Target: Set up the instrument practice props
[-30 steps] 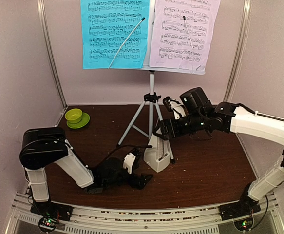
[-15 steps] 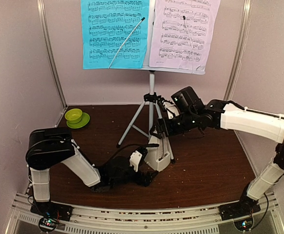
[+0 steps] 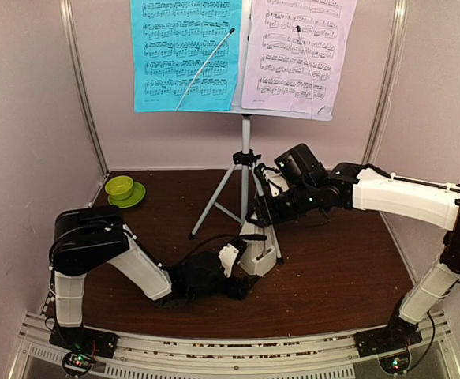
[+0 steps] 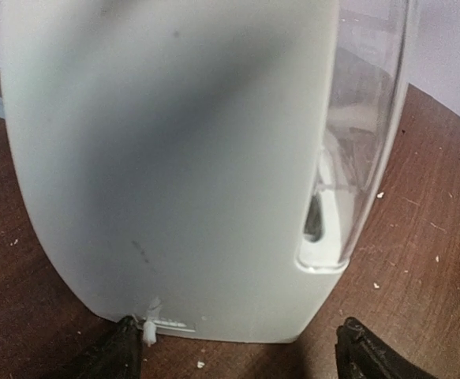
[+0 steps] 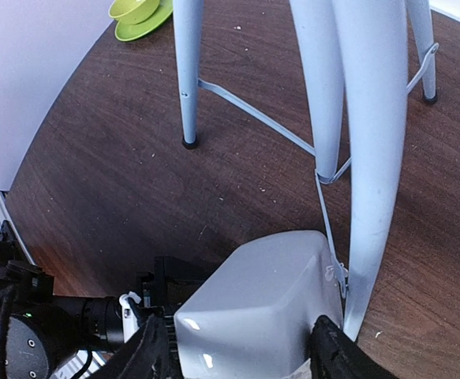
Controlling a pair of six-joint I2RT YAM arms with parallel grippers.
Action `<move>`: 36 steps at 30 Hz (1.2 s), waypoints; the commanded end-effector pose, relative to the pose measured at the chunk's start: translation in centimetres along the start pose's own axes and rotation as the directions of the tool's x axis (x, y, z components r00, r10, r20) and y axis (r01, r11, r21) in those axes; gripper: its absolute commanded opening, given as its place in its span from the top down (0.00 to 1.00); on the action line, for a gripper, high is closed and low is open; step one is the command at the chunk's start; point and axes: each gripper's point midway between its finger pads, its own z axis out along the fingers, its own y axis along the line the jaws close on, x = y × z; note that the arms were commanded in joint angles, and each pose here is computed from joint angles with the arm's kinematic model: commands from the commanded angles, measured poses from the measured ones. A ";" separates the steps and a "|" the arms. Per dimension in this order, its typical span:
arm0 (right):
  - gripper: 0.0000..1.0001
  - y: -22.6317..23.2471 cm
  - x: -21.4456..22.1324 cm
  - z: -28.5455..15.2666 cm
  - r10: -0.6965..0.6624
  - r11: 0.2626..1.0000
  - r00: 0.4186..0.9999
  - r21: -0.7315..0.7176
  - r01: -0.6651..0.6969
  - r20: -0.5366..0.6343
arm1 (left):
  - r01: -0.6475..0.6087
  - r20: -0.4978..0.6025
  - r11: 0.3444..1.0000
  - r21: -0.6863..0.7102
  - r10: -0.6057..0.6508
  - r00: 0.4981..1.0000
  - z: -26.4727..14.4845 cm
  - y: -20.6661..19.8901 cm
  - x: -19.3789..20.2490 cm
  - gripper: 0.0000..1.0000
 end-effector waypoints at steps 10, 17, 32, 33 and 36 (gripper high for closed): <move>0.47 0.5 0.0 0.0 -0.004 1.000 1.000 -0.015 0.004 -0.011 | -0.006 0.025 1.000 -0.016 0.006 1.000 0.5 0.0 -0.6 0.28; 0.49 0.6 0.1 0.0 -0.008 1.000 1.000 -0.019 0.007 -0.015 | -0.010 0.025 1.000 -0.026 0.010 1.000 0.6 0.1 -0.7 0.35; 0.41 1.4 -0.4 -0.4 0.053 0.997 0.999 -0.055 -0.054 -0.012 | 0.010 0.072 0.996 -0.091 -0.003 0.997 -3.0 2.1 -1.7 0.11; 0.35 1.8 -0.7 -0.6 0.066 0.995 0.998 -0.071 -0.067 -0.005 | 0.011 0.074 0.995 -0.104 -0.004 0.997 -3.6 2.4 -1.8 0.10; 0.18 2.5 -1.7 -1.6 0.107 0.988 0.994 -0.111 -0.103 0.028 | 0.014 0.077 0.991 -0.134 -0.004 0.997 -4.9 3.2 -1.9 0.08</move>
